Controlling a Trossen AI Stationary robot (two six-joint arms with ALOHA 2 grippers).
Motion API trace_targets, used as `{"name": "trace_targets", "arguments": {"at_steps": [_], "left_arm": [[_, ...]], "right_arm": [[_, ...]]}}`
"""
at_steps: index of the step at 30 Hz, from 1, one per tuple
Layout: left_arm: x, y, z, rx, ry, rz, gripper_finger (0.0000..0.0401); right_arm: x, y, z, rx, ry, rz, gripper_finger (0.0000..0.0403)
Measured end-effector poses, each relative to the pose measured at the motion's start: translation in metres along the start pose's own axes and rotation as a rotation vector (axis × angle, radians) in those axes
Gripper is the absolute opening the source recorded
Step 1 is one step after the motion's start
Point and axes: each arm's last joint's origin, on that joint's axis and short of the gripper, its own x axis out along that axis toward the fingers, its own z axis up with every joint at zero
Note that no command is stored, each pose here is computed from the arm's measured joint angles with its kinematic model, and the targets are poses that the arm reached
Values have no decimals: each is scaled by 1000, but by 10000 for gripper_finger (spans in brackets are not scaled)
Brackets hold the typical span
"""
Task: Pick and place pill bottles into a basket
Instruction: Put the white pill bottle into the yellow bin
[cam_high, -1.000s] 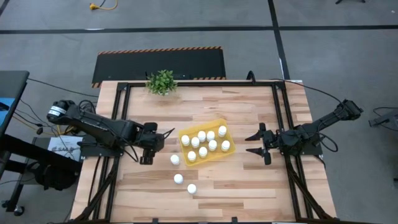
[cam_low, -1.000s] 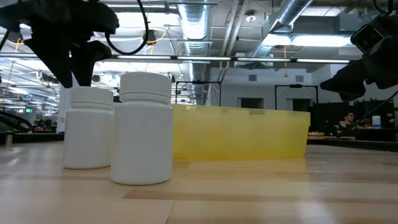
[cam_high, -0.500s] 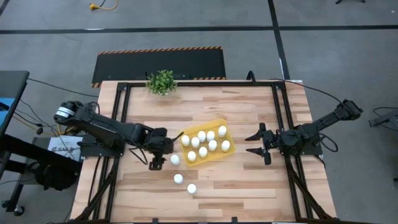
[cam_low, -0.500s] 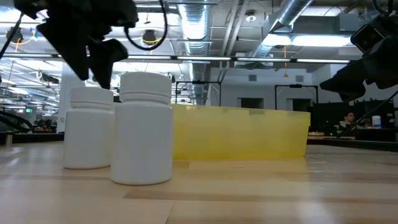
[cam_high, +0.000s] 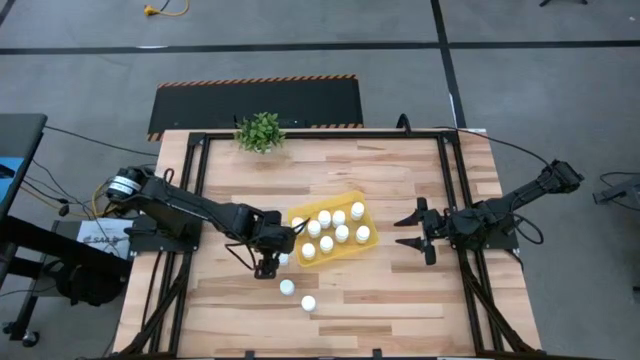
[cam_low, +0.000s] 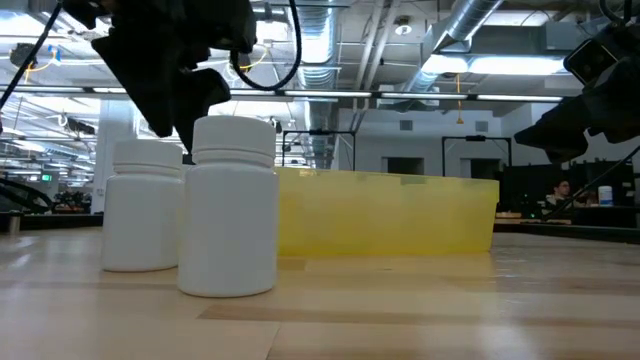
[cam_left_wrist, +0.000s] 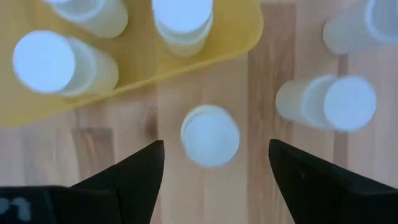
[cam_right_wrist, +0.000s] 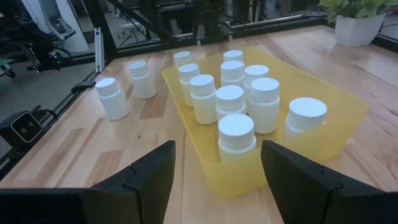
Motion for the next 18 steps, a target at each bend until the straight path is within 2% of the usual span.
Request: {"name": "trace_targets", "arguments": {"at_steps": [18], "left_arm": [[18, 4, 6, -44, 45, -28, 277]], "right_arm": [[0, 0, 0, 0, 0, 0, 230]]}}
